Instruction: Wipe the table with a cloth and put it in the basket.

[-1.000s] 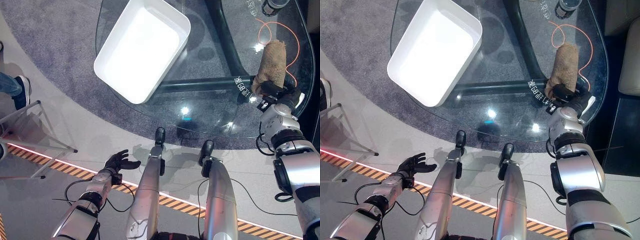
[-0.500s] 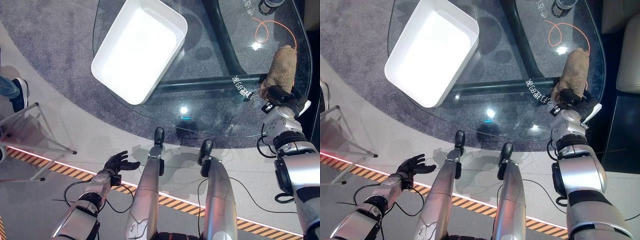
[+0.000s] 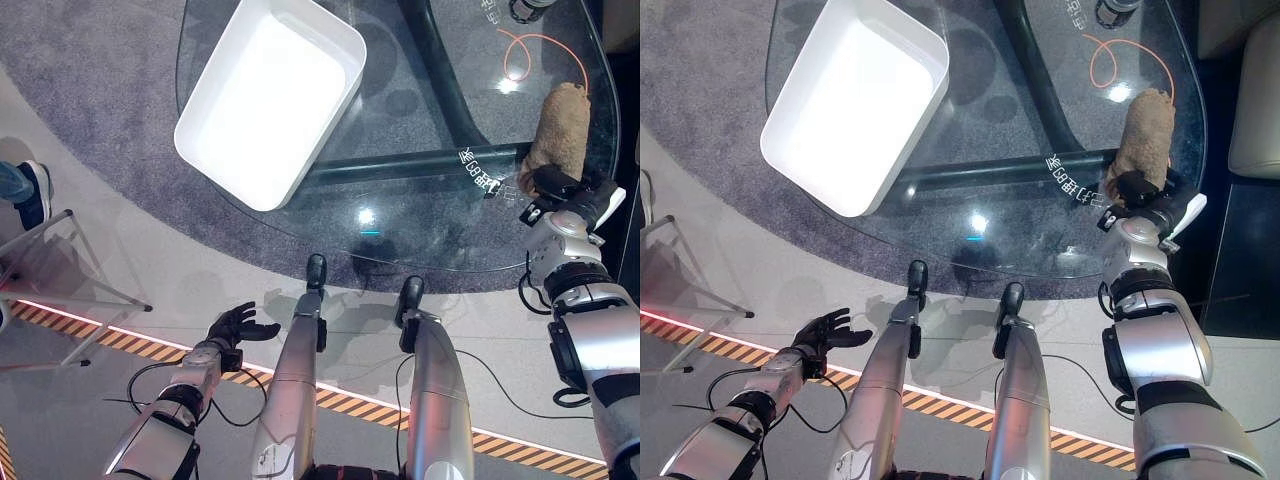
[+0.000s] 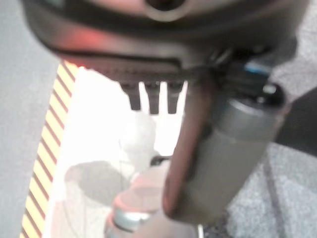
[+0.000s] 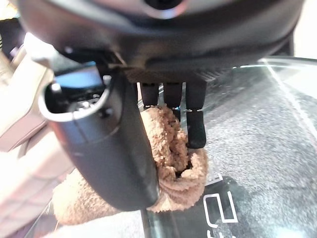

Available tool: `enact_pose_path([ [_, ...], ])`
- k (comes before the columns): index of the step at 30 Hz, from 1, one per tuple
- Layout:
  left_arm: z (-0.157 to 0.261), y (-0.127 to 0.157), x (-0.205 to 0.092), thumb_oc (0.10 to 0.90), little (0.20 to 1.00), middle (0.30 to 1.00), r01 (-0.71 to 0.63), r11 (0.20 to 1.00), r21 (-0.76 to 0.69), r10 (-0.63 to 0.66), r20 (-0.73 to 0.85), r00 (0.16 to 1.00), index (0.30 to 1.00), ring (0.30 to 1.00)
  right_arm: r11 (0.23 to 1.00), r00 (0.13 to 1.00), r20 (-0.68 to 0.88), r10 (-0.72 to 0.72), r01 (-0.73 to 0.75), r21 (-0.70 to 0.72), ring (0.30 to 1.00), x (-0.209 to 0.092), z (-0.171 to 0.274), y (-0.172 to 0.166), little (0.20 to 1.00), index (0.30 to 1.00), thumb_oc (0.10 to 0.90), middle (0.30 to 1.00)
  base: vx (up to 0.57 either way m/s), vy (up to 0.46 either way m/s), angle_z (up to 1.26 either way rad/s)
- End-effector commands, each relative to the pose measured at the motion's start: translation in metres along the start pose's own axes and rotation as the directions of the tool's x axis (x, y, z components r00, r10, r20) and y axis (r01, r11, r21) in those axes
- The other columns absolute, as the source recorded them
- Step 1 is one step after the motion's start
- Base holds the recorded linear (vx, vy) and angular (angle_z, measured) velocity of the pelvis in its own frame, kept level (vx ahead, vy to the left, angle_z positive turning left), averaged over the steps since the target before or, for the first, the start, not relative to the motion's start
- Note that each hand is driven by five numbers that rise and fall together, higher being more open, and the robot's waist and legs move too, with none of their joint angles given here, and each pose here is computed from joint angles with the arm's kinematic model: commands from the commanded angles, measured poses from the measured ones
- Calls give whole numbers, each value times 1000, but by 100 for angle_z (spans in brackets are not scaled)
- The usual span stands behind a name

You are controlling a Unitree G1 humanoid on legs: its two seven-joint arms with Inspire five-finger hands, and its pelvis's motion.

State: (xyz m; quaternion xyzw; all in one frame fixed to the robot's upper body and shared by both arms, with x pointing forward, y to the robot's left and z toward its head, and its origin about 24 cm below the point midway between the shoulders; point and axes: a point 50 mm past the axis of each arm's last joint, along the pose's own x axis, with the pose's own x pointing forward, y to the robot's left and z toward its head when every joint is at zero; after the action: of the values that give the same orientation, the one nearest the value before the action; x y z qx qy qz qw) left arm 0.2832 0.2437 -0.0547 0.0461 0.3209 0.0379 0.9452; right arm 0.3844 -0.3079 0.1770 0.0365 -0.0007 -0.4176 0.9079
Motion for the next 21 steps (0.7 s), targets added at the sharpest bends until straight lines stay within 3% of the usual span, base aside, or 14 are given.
enact_pose_path([
  [1,-24,23,-7,800,900,900,-78,996,-34,76,-73,994,900,900,999,951,310,2,14,-50,300,7,67,-16,200,300,100,300,0,0,0],
  [11,-28,21,-9,800,900,900,-75,997,-32,72,-78,994,900,900,971,908,383,170,-87,-225,300,-10,79,15,200,300,100,300,0,0,0],
  [21,-28,17,-9,800,900,900,-69,997,-29,67,-69,995,900,900,844,740,507,441,-149,-515,300,-45,93,58,200,300,100,300,0,0,0],
])
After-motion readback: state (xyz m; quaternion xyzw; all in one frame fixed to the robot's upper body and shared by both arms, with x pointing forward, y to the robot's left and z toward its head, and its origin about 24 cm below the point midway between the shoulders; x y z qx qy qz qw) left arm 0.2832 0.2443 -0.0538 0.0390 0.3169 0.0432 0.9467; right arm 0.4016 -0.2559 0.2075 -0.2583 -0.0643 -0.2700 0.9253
